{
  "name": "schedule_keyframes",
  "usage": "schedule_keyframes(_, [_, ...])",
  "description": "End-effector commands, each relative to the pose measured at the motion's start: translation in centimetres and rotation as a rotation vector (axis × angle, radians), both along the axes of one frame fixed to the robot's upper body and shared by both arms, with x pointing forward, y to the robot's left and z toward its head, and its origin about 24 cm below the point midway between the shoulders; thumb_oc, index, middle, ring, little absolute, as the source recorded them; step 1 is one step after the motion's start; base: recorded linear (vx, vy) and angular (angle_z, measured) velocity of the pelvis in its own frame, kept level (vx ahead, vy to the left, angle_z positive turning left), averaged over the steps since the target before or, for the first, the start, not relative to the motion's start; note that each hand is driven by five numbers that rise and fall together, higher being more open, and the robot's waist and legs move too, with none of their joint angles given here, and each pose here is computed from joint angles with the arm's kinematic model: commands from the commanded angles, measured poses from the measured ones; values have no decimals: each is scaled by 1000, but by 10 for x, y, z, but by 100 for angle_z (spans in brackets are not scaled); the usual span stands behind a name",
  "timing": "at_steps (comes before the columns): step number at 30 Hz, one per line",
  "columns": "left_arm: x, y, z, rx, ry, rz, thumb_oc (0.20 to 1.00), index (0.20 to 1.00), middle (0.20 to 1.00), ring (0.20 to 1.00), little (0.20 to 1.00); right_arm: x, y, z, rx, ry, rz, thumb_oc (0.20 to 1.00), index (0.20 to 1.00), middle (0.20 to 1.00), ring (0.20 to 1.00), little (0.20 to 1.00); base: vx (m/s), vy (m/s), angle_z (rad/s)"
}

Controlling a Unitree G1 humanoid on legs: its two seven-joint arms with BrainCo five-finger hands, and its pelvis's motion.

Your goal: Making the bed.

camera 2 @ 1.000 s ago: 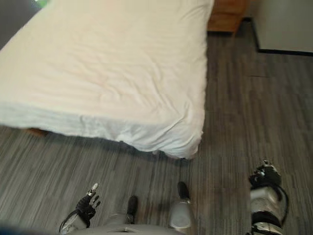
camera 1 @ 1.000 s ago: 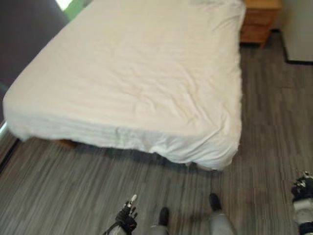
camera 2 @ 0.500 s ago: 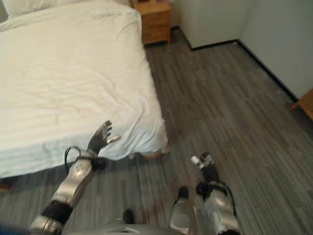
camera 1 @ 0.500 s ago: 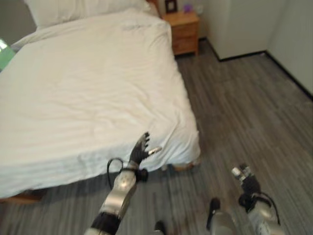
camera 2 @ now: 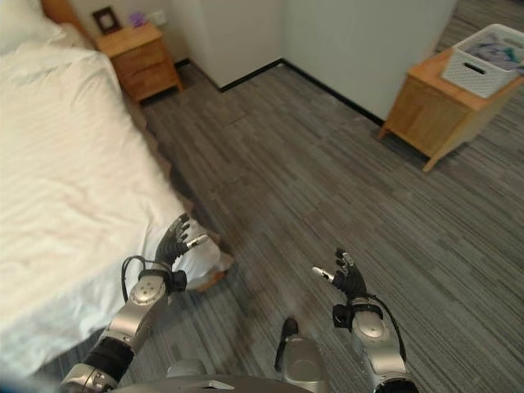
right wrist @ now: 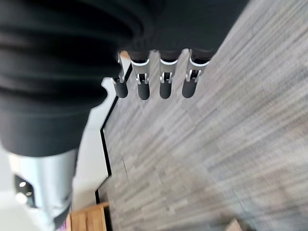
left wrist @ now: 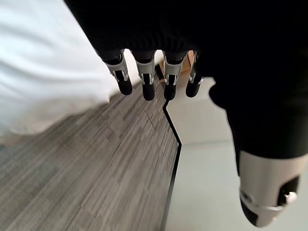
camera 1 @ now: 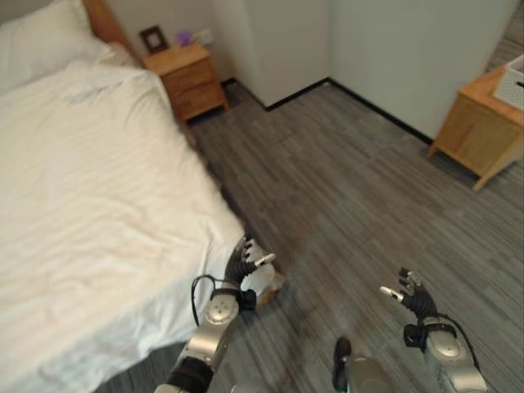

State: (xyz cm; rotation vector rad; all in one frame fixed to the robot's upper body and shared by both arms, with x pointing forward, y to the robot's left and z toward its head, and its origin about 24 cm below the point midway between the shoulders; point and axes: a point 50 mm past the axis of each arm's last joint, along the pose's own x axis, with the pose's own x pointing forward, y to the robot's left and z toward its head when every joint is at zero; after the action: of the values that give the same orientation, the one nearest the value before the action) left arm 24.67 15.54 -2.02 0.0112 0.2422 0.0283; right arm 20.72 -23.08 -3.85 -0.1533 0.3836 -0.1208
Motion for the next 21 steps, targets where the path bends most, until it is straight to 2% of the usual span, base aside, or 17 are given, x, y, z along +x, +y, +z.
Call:
schedule_keyframes(1, [13, -2, 25, -58, -134, 15, 1000, 1000, 1000, 1000, 1000, 15, 9, 23, -79, -106, 112, 1000, 1000, 1000, 1000, 1000, 310, -8, -165])
schedule_keyframes(6, [11, -7, 20, -66, -109, 9, 1000, 1000, 1000, 1000, 1000, 14, 8, 21, -101, -97, 120, 1000, 1000, 1000, 1000, 1000, 479, 83, -54])
schedule_keyframes(11, [7, -7, 16, -84, -93, 18, 1000, 1000, 1000, 1000, 1000, 14, 8, 22, -119, -105, 109, 1000, 1000, 1000, 1000, 1000, 472, 115, 19])
schedule_keyframes(12, [4, -7, 13, -84, -78, 18, 1000, 1000, 1000, 1000, 1000, 11, 17, 19, -110, -94, 134, 1000, 1000, 1000, 1000, 1000, 564, 164, 0])
schedule_keyframes(17, [0, 7, 12, -20, -63, 24, 1000, 1000, 1000, 1000, 1000, 8, 20, 14, -154, -78, 130, 1000, 1000, 1000, 1000, 1000, 480, 205, -20])
schedule_keyframes(21, [7, 19, 26, 34, -123, 72, 1000, 1000, 1000, 1000, 1000, 16, 20, 34, -223, -177, 129, 1000, 1000, 1000, 1000, 1000, 517, 135, 86])
